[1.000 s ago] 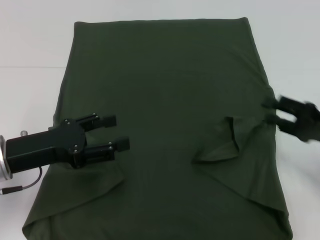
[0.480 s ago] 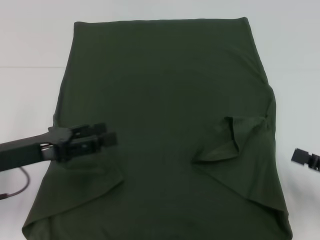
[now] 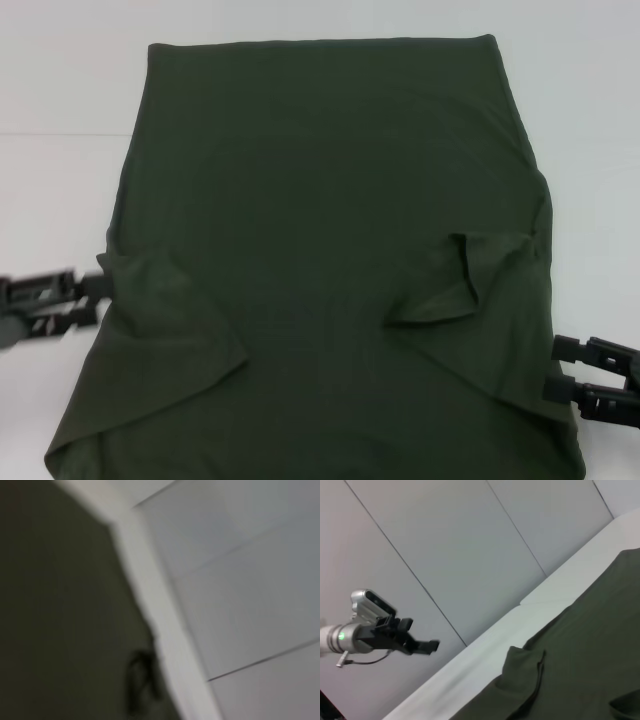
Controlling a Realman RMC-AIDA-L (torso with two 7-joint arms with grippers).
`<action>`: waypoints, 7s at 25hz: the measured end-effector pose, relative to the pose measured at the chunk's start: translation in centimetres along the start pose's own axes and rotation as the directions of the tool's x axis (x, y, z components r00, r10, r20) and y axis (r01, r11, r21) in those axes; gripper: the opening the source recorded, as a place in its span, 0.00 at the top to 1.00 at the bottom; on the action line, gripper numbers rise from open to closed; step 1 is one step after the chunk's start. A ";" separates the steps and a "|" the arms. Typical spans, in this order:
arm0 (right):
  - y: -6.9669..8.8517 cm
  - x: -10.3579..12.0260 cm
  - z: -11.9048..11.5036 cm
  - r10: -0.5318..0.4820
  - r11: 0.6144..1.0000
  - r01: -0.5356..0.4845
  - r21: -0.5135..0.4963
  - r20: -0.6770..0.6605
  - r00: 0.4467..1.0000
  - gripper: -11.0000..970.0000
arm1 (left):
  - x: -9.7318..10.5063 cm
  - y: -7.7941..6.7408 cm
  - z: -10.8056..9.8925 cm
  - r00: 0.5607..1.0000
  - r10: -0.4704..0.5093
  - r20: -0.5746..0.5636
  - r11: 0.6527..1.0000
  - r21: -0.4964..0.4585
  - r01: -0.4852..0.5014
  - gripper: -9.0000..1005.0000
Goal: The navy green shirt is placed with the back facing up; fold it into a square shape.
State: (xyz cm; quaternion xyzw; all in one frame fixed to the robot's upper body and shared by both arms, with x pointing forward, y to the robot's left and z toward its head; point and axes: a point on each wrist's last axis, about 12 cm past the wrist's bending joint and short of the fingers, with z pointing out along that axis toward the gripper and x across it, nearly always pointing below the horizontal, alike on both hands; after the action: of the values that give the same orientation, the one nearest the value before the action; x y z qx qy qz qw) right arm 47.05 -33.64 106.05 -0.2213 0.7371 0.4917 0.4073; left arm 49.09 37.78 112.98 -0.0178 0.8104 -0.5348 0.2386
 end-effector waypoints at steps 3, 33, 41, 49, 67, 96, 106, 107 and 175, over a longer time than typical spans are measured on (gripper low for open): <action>-0.3 -0.4 0.1 -0.021 1.000 0.021 0.006 -0.007 1.000 0.04 | 0.3 0.4 -1.4 0.990 -0.135 -0.046 0.984 -0.123 0.129 0.16; -0.6 -1.5 0.8 -0.087 0.996 0.087 0.000 -0.055 0.995 0.05 | 1.3 3.8 0.9 0.930 -0.314 -0.192 0.830 -0.531 0.171 0.16; -0.6 -1.7 1.0 -0.093 0.996 0.092 -0.006 -0.056 0.994 0.05 | 1.1 4.0 0.7 0.941 -0.286 -0.182 0.829 -0.539 0.148 0.16; -0.7 -1.9 1.2 -0.097 0.995 0.097 -0.011 -0.057 0.994 0.05 | 1.2 4.0 1.0 0.939 -0.284 -0.192 0.835 -0.530 0.144 0.16; -0.7 -2.1 1.3 -0.100 0.995 0.100 -0.008 -0.051 0.994 0.05 | 1.1 3.4 3.8 0.927 -0.265 -0.265 0.870 -0.480 0.112 0.16; -0.9 -2.7 1.3 -0.103 0.995 0.103 -0.005 -0.043 0.994 0.05 | 0.7 2.7 5.9 0.902 -0.204 -0.381 0.872 -0.489 -0.010 0.55; -1.3 -3.4 0.4 -0.008 0.999 0.011 0.036 -0.059 0.998 0.05 | 0.7 2.8 5.9 0.902 -0.189 -0.387 0.875 -0.484 -0.024 0.88; -1.4 -3.7 0.1 0.016 0.999 -0.013 0.048 -0.070 0.997 0.05 | 0.7 2.8 5.9 0.903 -0.185 -0.387 0.877 -0.480 -0.026 0.89; -0.3 -11.4 12.4 0.426 0.827 0.136 0.545 -0.766 0.482 0.54 | 0.6 2.6 6.1 0.903 -0.110 -0.416 0.894 -0.439 -0.093 0.95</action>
State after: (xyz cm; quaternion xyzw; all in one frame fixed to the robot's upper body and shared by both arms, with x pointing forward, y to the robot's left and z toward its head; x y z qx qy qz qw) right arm 58.55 -23.44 112.95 -0.2467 0.9616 0.1191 -0.0196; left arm 51.67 33.50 108.54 0.0427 0.9439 -0.3251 0.0408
